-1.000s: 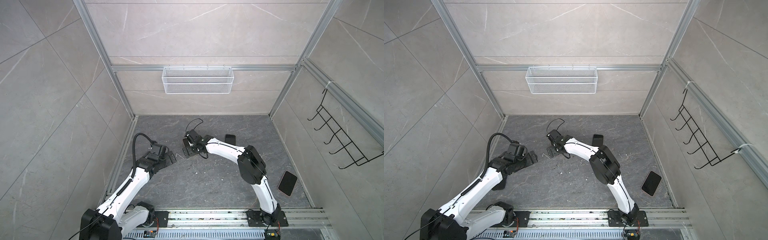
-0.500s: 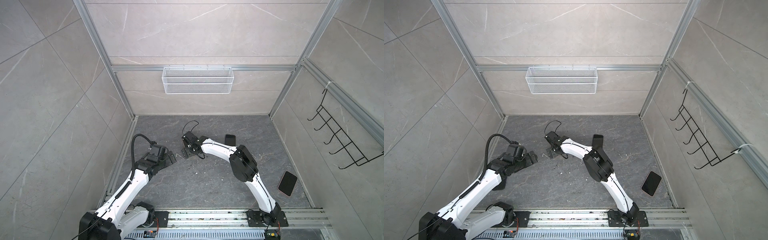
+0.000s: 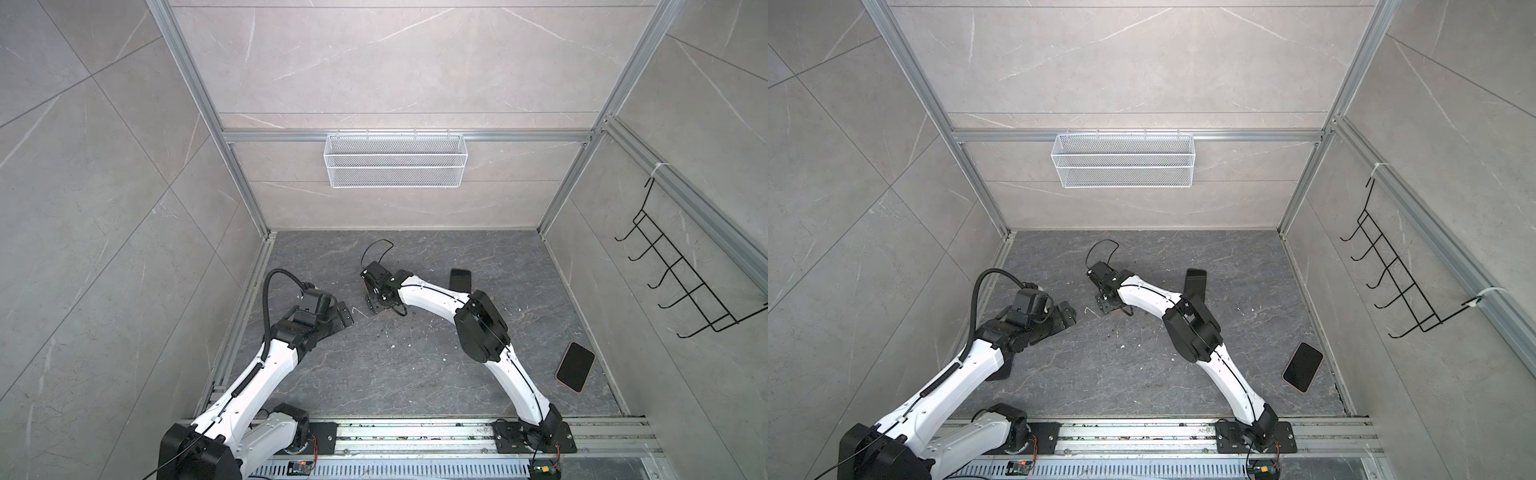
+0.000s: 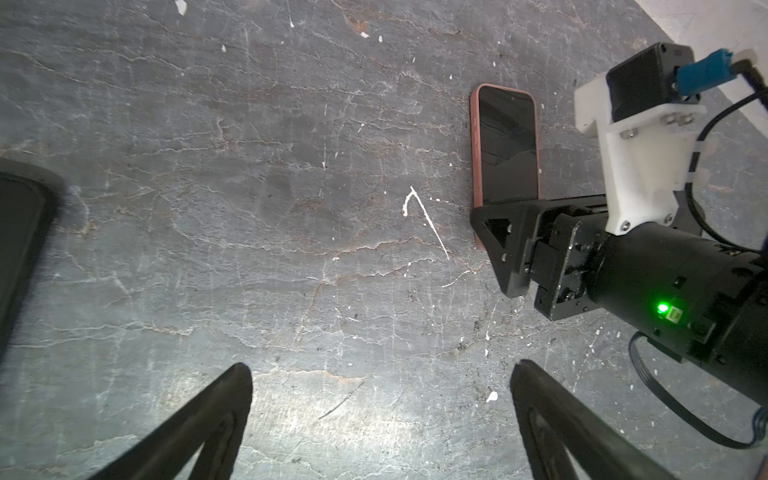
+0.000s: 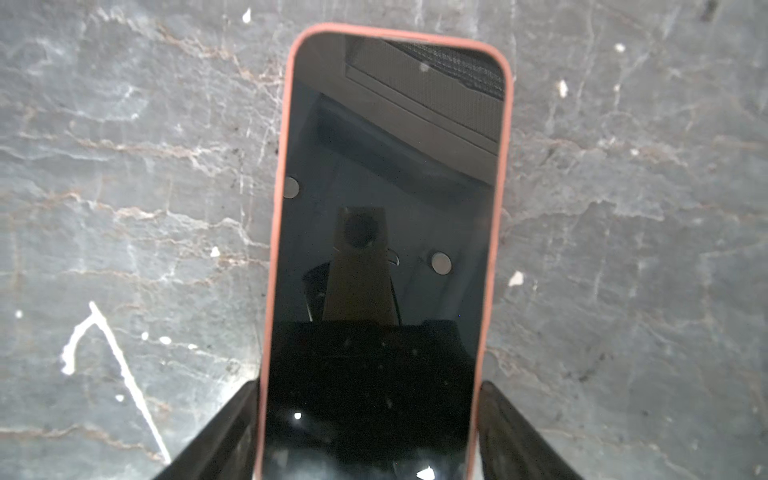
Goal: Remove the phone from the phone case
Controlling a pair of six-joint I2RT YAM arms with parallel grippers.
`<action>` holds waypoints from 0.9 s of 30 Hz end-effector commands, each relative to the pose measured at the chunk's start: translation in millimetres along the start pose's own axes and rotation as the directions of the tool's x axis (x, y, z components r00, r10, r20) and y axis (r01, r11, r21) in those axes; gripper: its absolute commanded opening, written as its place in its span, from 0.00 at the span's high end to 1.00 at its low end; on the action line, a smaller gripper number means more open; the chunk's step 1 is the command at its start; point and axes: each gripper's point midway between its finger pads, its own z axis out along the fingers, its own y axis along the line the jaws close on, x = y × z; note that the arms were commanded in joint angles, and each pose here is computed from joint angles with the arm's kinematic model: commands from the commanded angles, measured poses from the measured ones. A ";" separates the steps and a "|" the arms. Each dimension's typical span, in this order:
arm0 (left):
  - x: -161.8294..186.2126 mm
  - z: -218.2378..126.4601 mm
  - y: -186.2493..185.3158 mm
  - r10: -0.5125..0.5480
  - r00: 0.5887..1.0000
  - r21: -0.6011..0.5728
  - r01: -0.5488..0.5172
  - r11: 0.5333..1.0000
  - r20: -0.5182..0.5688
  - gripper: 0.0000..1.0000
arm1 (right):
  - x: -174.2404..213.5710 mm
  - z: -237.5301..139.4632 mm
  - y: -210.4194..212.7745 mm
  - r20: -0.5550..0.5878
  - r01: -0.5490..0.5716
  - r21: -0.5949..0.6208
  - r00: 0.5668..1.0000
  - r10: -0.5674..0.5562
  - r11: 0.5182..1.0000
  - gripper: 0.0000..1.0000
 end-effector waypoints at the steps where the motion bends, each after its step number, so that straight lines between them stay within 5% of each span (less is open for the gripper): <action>1: -3.1 3.4 -14.0 -0.041 0.999 0.077 0.041 0.996 0.008 0.01 | 17.9 5.1 -3.0 -0.053 0.024 0.029 0.998 -0.023 0.999 0.44; 10: -8.4 25.7 -49.2 -0.166 0.986 0.270 0.161 0.949 -0.005 0.02 | 8.4 -57.5 -9.8 0.098 0.007 -0.040 0.995 -0.003 0.999 0.67; 19: -27.1 32.5 -98.4 -0.274 0.961 0.537 0.242 0.808 -0.020 0.04 | 20.6 -125.9 -19.4 0.215 0.007 -0.125 0.976 0.020 0.992 0.71; 27: -20.1 49.0 -115.3 -0.305 0.948 0.604 0.294 0.741 -0.088 0.06 | 31.8 -135.1 -19.1 0.207 0.009 -0.157 0.978 0.024 0.988 0.75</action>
